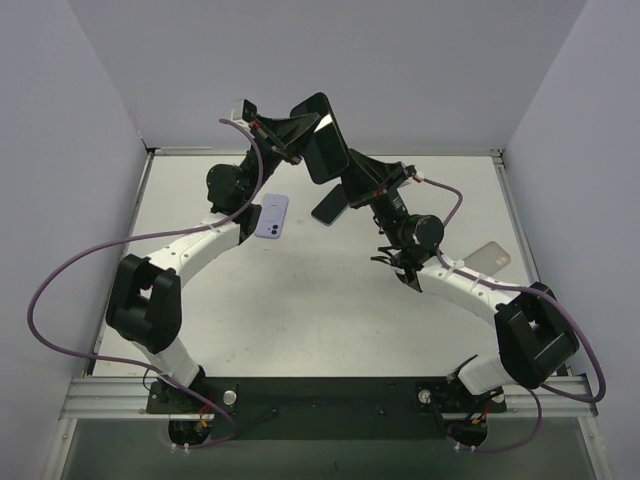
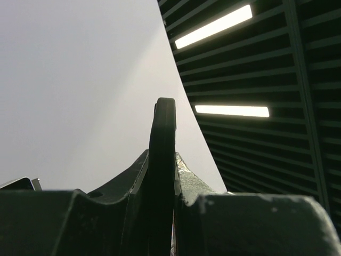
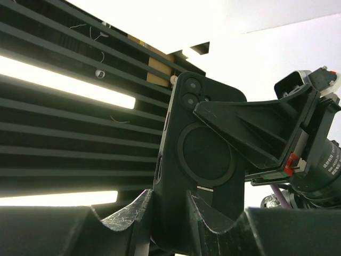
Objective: Take the phone out of the phone case
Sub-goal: Remove the phone case from the phone.
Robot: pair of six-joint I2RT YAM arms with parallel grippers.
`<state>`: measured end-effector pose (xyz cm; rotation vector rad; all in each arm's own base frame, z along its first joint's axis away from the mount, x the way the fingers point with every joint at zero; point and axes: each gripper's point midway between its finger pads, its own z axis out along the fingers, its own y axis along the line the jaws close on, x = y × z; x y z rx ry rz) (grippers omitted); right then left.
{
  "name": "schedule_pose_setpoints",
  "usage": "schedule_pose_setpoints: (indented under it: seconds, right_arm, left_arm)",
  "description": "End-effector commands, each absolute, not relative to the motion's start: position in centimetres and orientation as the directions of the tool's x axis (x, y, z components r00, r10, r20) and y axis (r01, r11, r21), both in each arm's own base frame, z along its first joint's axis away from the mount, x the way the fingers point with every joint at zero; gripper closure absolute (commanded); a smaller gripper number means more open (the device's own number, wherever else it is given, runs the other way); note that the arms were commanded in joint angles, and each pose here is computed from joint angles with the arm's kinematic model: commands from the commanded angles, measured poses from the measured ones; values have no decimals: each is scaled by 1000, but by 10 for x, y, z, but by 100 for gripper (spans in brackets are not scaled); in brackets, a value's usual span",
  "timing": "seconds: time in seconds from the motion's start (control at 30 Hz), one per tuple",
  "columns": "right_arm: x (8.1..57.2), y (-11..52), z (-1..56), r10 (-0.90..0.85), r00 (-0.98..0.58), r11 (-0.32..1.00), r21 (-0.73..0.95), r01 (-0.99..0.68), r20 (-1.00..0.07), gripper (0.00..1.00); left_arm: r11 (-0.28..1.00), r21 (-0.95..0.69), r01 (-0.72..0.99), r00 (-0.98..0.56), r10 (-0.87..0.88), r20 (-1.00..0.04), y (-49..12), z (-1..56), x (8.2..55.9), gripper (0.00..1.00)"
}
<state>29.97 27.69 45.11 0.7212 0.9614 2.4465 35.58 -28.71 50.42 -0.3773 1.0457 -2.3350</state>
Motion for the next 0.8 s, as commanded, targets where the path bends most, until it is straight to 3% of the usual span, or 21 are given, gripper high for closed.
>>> schedule_pose_setpoints:
  seconds: [0.0,0.13,0.27,0.4,0.53,0.77]
  right_arm:
    - [291,292,409,542,-815,-603,771,-206,206,100]
    - [299,300,387,557,-807,-555,811,-186,196,100]
    - [305,305,355,609,-780,-422,892,-163,145,100]
    - [306,297,326,686,-726,-227,962,-151,47,100]
    - [309,294,270,730,-668,141,988,-59,-144,100]
    - [311,279,247,710,-641,370,929,-10,-290,100]
  left_arm:
    - [-847,-323,422,-906,-385,-175,-237,596,214,100]
    - [-849,-324,416,-909,-379,-174,-241,595,213,100]
    - [-849,-353,392,-920,-363,-149,-249,588,219,100]
    - [-849,-377,371,-928,-352,-121,-255,579,224,100]
    - [-855,-380,352,-935,-338,-106,-260,577,227,100]
    - [-860,-398,320,-946,-312,-86,-270,570,231,100]
